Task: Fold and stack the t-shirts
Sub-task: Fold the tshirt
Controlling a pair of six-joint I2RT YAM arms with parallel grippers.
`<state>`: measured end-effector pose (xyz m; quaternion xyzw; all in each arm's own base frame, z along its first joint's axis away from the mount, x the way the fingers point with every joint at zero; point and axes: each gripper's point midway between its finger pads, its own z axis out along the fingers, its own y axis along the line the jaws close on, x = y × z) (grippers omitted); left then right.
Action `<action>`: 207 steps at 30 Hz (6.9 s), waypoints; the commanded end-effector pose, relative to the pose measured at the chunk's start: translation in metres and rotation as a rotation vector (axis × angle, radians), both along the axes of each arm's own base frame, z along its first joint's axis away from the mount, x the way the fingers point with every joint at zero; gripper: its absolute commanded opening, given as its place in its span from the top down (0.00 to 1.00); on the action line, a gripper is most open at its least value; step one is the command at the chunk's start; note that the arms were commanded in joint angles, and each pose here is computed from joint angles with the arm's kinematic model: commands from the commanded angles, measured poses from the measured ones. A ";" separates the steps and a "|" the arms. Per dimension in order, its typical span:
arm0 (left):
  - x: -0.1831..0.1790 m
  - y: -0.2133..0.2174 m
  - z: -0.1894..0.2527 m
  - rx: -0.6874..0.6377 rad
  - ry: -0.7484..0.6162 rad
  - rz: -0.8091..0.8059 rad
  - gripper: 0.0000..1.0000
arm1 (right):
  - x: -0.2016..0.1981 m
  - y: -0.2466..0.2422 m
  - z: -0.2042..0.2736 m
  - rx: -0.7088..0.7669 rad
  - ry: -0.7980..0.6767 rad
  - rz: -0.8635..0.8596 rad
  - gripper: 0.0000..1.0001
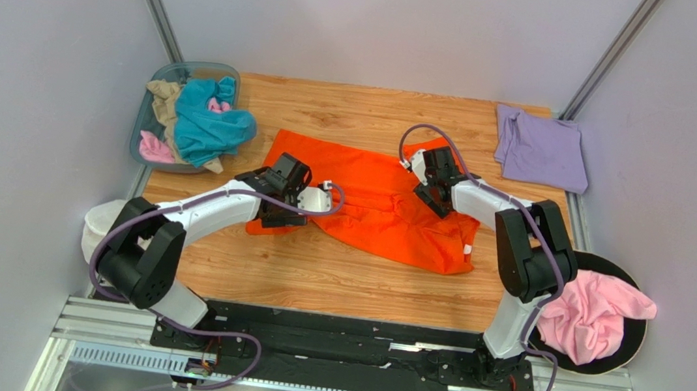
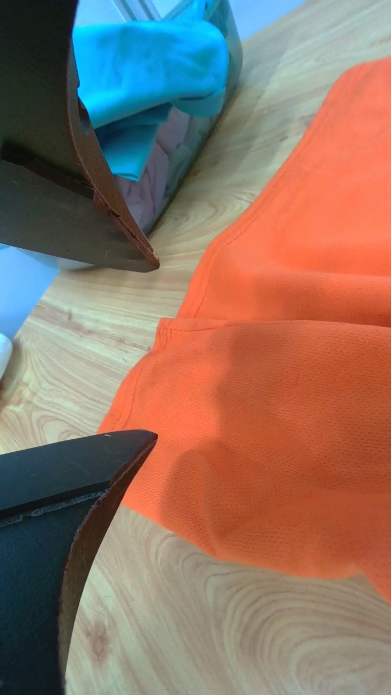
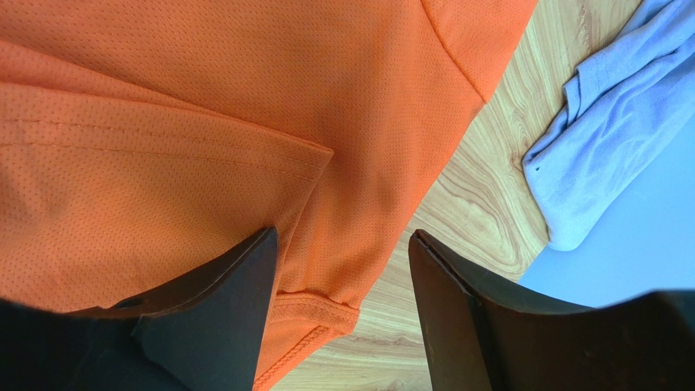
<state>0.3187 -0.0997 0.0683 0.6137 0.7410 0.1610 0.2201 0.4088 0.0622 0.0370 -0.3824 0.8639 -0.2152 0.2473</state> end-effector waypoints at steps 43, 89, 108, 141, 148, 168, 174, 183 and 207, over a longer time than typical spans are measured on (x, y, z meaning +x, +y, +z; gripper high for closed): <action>-0.091 0.016 -0.061 0.081 0.113 -0.036 0.18 | -0.065 -0.016 -0.018 0.011 0.082 0.017 0.34; -0.129 0.015 -0.017 0.034 0.088 -0.181 0.16 | -0.068 0.017 0.036 -0.002 -0.008 0.095 0.33; -0.060 -0.047 0.060 -0.186 -0.200 -0.262 0.14 | 0.032 0.014 0.068 0.455 0.029 -0.174 0.30; 0.021 -0.054 0.051 -0.184 -0.094 -0.208 0.01 | 0.102 0.040 0.003 0.747 0.277 -0.190 0.41; 0.035 -0.040 0.050 -0.175 -0.094 -0.174 0.02 | 0.101 0.041 -0.001 0.748 0.290 -0.191 0.55; 0.114 0.001 0.025 -0.277 0.163 -0.017 0.05 | 0.082 0.039 0.011 0.734 0.303 -0.179 1.00; 0.139 0.008 0.005 -0.253 0.236 -0.017 0.05 | 0.068 0.039 0.016 0.706 0.309 -0.156 1.00; 0.146 0.026 -0.019 -0.235 0.376 0.004 0.06 | 0.059 0.035 0.020 0.678 0.291 -0.141 1.00; 0.143 0.055 -0.045 -0.158 0.489 0.024 0.06 | 0.055 0.037 0.021 0.663 0.287 -0.132 1.00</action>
